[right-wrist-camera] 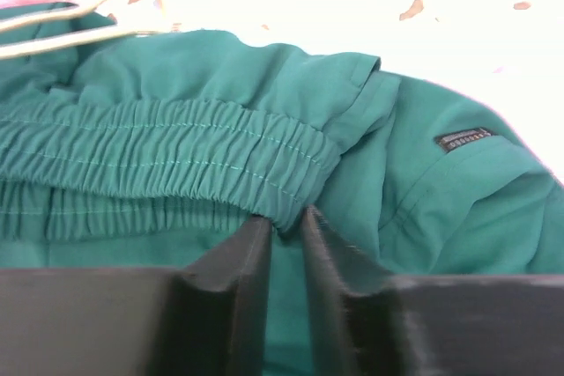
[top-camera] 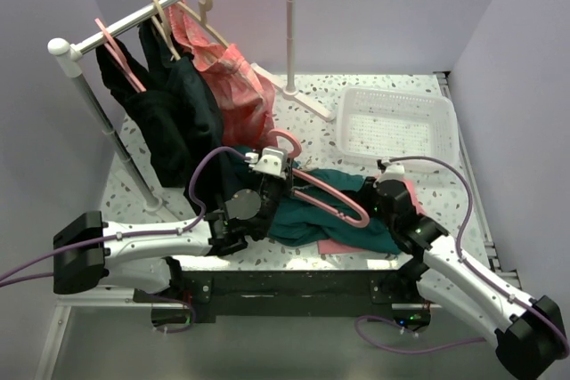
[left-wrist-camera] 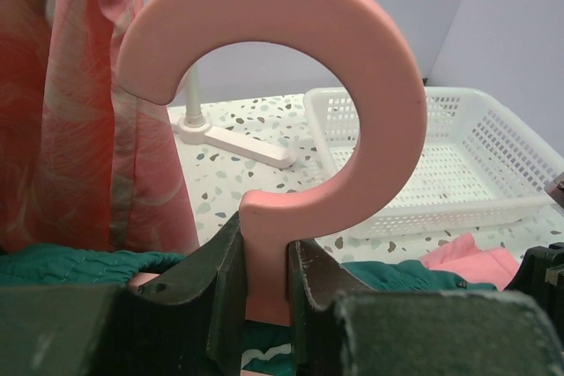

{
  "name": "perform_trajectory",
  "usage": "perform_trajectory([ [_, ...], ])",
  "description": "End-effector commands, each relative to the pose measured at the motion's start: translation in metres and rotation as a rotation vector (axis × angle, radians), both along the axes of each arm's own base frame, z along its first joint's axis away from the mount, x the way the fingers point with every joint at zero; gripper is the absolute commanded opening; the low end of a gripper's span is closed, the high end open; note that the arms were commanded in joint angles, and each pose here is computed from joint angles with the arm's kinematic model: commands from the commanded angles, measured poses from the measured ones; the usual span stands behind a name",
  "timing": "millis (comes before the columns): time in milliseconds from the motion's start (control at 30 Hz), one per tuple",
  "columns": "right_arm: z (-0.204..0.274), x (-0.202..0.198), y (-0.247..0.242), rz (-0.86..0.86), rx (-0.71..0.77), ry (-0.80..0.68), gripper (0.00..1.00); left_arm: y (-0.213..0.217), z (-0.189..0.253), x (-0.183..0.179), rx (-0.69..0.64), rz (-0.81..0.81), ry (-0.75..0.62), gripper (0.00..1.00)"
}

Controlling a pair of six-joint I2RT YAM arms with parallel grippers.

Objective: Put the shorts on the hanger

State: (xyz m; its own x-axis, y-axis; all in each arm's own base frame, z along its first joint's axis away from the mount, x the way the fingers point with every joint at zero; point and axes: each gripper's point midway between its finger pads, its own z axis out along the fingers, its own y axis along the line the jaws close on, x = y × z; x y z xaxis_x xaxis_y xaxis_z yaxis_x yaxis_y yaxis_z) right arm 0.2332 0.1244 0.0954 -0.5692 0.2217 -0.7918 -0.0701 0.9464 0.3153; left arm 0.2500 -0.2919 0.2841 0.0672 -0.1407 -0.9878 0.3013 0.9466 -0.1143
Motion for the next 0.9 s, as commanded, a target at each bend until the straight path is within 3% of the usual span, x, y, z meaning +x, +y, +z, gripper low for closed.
perform_trajectory([
  [0, 0.036, 0.017, -0.002, -0.081, 0.02, -0.042, 0.0, 0.003, 0.048, 0.006, -0.134, 0.03, -0.083, 0.0],
  [167, 0.066, -0.014, 0.004, -0.074, 0.104, 0.122, 0.0, 0.005, 0.063, 0.009, -0.15, 0.061, -0.152, 0.0],
  [200, 0.058, -0.032, -0.002, -0.082, 0.08, 0.213, 0.0, 0.005, 0.066, 0.009, -0.152, 0.063, -0.163, 0.0],
  [300, 0.073, -0.055, -0.016, -0.126, 0.075, 0.289, 0.0, 0.008, 0.071, 0.009, -0.151, 0.08, -0.194, 0.0],
  [467, 0.101, -0.083, -0.027, -0.189, 0.171, 0.321, 0.0, 0.018, 0.079, 0.009, -0.153, 0.12, -0.257, 0.0],
  [700, 0.11, -0.116, -0.017, -0.229, 0.253, 0.539, 0.0, 0.024, 0.08, 0.01, -0.15, 0.167, -0.297, 0.0],
  [867, 0.143, -0.12, -0.015, -0.25, 0.353, 0.509, 0.0, 0.024, 0.078, 0.009, -0.142, 0.172, -0.301, 0.0],
])
